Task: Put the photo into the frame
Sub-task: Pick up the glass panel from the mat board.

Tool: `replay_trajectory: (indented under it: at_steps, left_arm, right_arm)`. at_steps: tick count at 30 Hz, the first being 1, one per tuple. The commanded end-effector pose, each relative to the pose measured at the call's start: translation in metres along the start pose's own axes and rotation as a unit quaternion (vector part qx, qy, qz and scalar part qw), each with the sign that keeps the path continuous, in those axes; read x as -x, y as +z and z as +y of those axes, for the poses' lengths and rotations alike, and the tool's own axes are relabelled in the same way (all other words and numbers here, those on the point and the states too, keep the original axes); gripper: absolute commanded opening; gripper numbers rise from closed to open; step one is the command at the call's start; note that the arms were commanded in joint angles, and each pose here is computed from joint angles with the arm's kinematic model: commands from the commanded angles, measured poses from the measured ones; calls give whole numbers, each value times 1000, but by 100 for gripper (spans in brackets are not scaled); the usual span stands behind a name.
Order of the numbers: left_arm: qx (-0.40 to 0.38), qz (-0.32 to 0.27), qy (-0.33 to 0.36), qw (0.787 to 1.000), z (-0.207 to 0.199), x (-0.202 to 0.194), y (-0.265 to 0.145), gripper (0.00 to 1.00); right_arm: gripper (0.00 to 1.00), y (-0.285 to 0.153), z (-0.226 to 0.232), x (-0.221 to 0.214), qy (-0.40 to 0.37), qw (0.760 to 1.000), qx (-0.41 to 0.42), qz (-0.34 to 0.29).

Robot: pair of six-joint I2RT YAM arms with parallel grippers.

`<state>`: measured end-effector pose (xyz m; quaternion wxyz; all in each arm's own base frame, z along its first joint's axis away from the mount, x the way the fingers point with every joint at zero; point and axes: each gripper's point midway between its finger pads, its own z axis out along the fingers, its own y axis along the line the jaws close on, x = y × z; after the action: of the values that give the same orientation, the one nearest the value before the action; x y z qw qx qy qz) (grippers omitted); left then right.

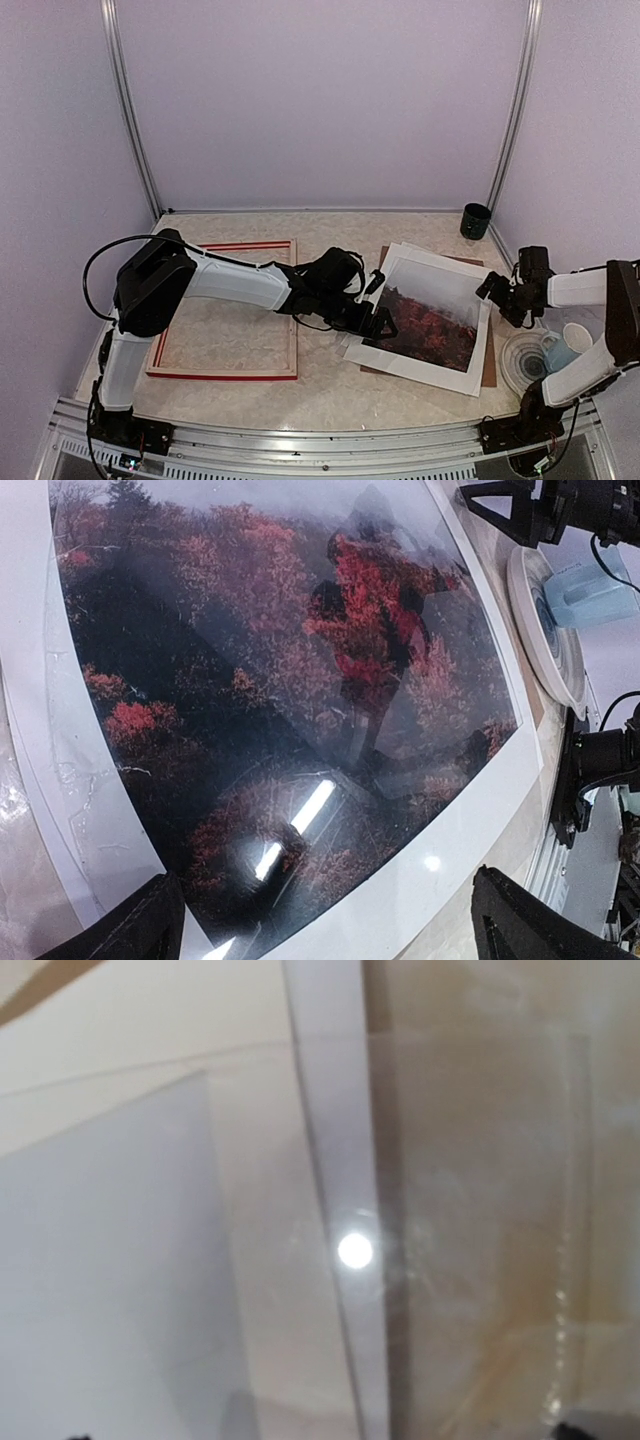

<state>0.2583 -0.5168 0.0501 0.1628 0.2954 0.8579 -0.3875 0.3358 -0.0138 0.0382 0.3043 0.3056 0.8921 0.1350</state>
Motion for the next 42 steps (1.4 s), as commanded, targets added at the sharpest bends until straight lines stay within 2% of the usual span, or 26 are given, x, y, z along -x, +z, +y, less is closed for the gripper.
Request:
replay_trajectory:
  at_steps: [1,22,34,42]
  left_arm:
    - [10,38,-10,999,13,-26,17,98]
    - [6,56,-18,998,19,-38,25,97]
    - [5,59,-21,998,21,-42,27,97]
    - [1,60,-21,998,19,-42,28,96]
  right_arm:
    - [99,1,-4,-23,24,998,35,36]
    - [99,-23,30,-23,42,985,165,32]
    - [99,-58,65,-6,19,969,246,7]
    - [99,-46,54,-9,8,977,210,19]
